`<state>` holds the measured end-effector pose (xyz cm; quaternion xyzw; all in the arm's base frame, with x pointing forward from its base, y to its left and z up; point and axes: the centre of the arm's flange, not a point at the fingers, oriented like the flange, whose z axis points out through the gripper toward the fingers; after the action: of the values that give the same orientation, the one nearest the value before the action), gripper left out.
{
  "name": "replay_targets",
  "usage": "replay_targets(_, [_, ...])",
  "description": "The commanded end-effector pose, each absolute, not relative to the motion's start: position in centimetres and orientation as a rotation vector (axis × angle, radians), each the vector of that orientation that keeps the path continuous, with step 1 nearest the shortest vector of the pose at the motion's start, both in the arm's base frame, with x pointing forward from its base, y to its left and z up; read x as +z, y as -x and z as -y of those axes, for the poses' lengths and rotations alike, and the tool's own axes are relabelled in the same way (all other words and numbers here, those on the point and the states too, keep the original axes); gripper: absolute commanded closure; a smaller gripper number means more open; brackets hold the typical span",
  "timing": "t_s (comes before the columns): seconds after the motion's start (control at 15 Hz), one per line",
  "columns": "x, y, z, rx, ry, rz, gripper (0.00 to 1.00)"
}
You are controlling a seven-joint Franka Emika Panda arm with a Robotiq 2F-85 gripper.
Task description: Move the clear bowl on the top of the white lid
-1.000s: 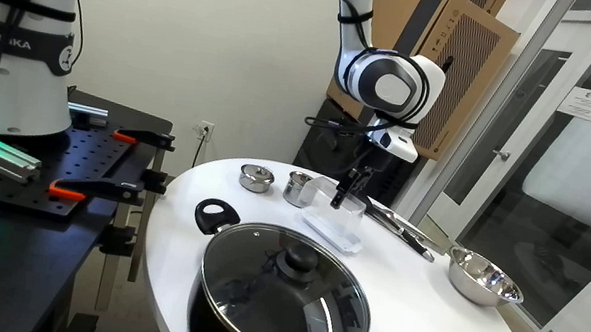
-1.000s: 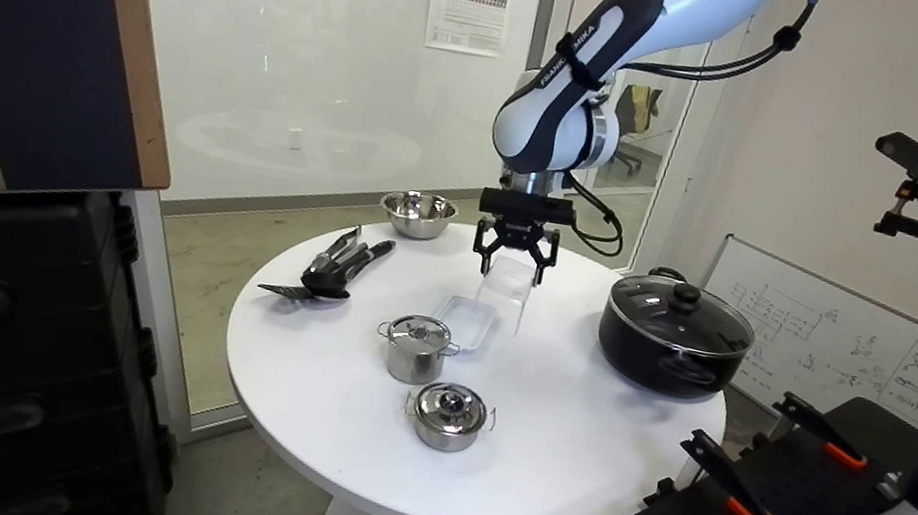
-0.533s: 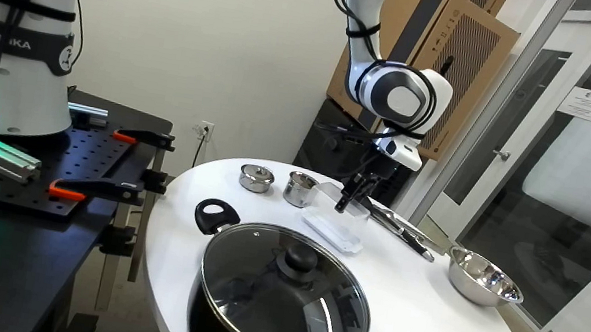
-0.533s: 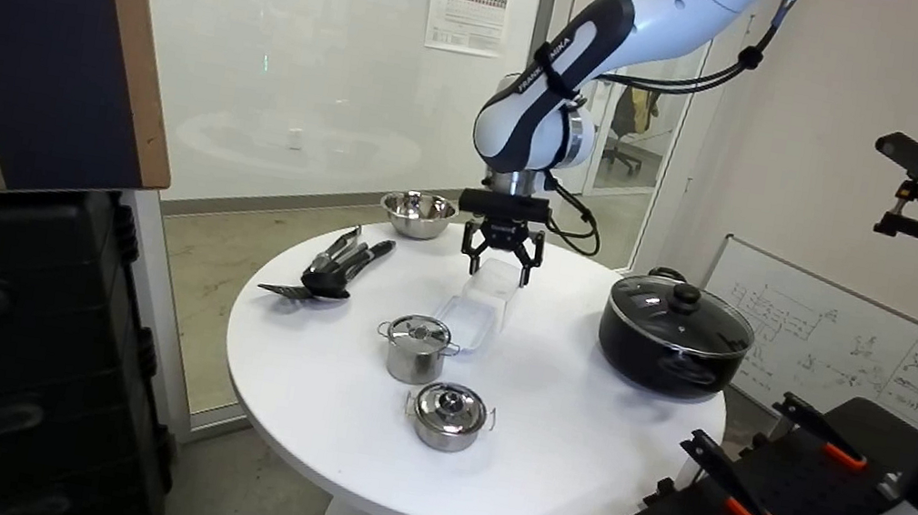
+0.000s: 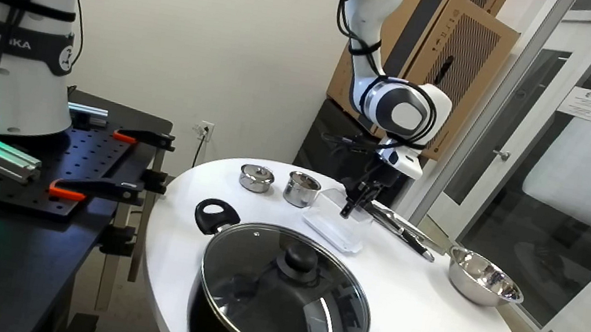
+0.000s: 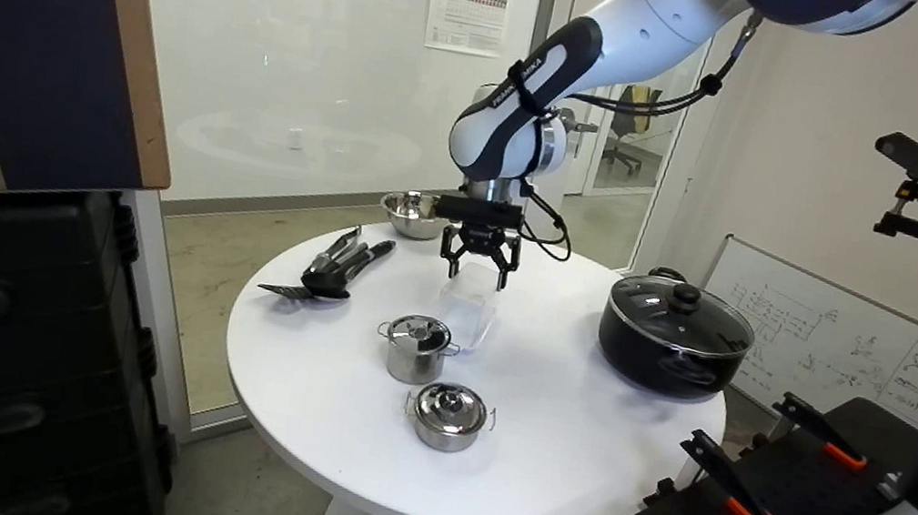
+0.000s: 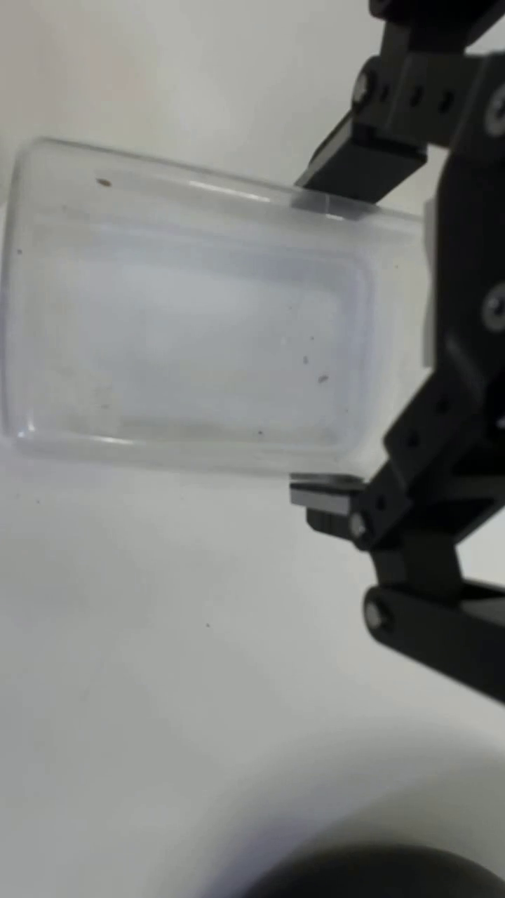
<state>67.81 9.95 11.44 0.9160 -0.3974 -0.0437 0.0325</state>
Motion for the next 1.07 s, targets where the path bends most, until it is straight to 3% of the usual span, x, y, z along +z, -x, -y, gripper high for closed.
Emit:
replay_targets(0.0, [10.3, -69.9, -11.4, -0.145, -2.817, 1.194, 0.35])
replay_targets(1.0, [9.8, -69.6, -11.8, -0.158, -2.824, 1.162, 0.35])
